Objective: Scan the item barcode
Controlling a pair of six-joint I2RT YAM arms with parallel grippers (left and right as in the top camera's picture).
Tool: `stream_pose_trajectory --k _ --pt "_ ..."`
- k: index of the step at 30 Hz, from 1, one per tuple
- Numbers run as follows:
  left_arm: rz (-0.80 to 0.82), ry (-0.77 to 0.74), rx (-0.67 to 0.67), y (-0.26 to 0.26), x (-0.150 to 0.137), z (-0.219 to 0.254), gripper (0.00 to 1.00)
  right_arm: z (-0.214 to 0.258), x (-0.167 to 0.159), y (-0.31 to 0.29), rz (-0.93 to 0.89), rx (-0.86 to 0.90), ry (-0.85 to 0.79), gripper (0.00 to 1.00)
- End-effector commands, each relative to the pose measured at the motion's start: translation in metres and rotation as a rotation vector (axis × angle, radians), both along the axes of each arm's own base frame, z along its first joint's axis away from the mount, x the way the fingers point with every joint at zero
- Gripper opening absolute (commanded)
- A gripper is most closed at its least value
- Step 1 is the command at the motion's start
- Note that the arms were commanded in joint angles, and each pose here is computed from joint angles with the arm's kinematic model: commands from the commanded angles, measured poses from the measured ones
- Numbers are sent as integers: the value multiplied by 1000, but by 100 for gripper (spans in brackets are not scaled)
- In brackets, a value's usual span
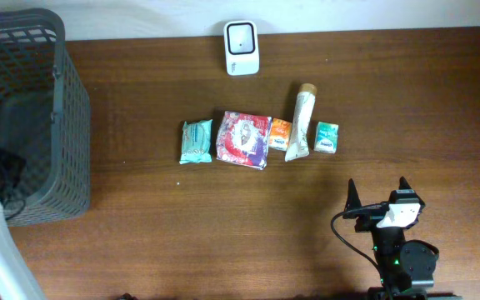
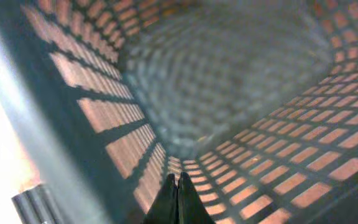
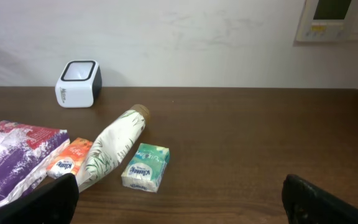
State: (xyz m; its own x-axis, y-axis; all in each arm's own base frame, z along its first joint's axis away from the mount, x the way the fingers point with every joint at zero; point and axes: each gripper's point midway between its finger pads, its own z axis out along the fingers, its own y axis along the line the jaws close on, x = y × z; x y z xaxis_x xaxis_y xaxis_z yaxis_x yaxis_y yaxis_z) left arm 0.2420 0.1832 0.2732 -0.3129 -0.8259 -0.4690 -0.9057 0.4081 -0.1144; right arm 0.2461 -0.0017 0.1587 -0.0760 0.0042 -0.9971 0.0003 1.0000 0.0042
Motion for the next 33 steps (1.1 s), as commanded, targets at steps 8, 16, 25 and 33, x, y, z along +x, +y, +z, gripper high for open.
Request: stream_pose_trajectory --k 8,16,25,33 --pt "10 215 -139 -15 -27 -35 0 -3 0 0 -4 1 3 99" --pt "89 299 -119 -23 -66 -25 0 -3 0 0 -4 1 3 98" --pt "-157 -208 -3 -41 -10 63 0 -3 0 0 -4 1 3 99" --pt "-816 -114 -23 -155 44 38 0 -3 0 0 -4 1 3 99"
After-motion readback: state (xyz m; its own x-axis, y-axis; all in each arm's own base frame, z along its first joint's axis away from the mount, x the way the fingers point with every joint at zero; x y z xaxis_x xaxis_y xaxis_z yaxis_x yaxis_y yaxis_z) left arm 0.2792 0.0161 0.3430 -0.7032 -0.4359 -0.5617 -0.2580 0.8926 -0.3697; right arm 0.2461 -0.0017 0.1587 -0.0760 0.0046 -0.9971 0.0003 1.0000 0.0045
